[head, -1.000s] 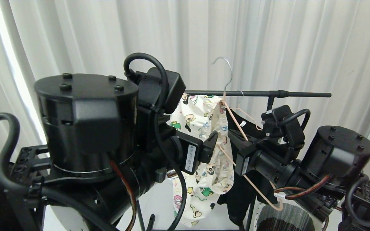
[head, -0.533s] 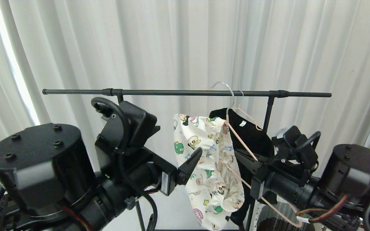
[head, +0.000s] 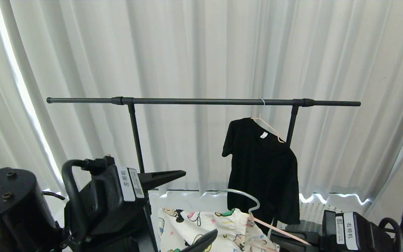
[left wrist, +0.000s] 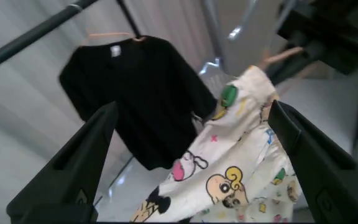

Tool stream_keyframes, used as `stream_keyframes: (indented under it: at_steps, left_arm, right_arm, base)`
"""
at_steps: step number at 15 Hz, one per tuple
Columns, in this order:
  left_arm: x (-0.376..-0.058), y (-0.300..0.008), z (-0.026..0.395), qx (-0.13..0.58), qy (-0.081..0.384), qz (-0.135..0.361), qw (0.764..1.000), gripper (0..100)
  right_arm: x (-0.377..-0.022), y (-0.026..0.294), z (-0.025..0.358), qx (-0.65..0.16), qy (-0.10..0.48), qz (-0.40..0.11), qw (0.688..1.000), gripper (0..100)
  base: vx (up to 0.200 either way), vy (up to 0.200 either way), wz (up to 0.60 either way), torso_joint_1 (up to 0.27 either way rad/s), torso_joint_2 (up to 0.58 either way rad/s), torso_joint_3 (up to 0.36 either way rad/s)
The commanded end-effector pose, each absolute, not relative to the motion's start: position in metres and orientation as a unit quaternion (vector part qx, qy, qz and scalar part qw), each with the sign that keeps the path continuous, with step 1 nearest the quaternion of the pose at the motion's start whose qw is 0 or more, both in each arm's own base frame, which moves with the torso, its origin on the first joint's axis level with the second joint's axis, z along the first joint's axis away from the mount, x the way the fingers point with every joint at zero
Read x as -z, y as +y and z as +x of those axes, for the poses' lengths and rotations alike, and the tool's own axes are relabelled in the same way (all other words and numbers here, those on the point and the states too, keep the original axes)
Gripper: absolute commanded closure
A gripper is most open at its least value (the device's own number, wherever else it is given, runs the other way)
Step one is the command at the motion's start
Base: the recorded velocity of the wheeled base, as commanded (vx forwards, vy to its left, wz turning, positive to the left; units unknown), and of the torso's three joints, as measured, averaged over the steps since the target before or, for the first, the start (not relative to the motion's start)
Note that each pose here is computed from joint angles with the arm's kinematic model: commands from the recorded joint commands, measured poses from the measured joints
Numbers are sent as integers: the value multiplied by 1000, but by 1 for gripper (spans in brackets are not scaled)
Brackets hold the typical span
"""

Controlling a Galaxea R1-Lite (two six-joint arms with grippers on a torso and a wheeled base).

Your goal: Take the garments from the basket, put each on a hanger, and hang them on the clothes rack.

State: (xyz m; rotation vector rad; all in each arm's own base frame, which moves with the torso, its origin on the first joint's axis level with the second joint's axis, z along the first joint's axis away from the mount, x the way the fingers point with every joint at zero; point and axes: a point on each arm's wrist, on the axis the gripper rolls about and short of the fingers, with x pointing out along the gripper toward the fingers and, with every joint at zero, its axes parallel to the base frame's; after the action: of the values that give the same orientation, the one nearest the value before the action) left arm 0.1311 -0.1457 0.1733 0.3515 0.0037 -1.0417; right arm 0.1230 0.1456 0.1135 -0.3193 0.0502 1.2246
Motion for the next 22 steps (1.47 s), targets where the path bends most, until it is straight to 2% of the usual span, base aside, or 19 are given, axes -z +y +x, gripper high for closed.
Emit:
stream_keyframes:
  at_steps: [1, 3, 7, 11, 12, 15, 21, 22]
  left_arm:
    - [-158, -147, 115, 539, 18, 180, 823, 0]
    - [-149, -146, 108, 562, 32, 182, 806, 0]
    - [-128, -159, 120, 564, 85, 196, 798, 0]
    - [-122, -163, 126, 560, 100, 200, 798, 0]
    - [-122, -162, 127, 557, 100, 200, 800, 100]
    - [-125, -163, 133, 550, 97, 197, 806, 100]
    - [-121, -167, 135, 552, 100, 206, 802, 100]
    - [-120, -166, 135, 549, 101, 207, 803, 100]
  right_arm:
    - [-111, 147, 119, -583, 24, -154, 798, 100]
    - [-111, 148, 115, -591, 21, -156, 791, 100]
    - [-114, 154, 107, -610, -3, -166, 775, 100]
    - [-118, 153, 106, -611, -19, -172, 773, 100]
    - [-119, 153, 105, -610, -22, -172, 773, 100]
    - [-122, 153, 101, -616, -35, -172, 768, 100]
    - [-124, 154, 98, -619, -46, -177, 764, 100]
    - [-124, 153, 97, -619, -46, -179, 764, 0]
  base:
    - [0, 0, 0, 0, 0, 0]
    - [0, 0, 0, 0, 0, 0]
    - [0, 0, 0, 0, 0, 0]
    - [0, 0, 0, 0, 0, 0]
    - [0, 0, 0, 0, 0, 0]
    - [0, 0, 0, 0, 0, 0]
    - [0, 0, 0, 0, 0, 0]
    - [0, 0, 0, 0, 0, 0]
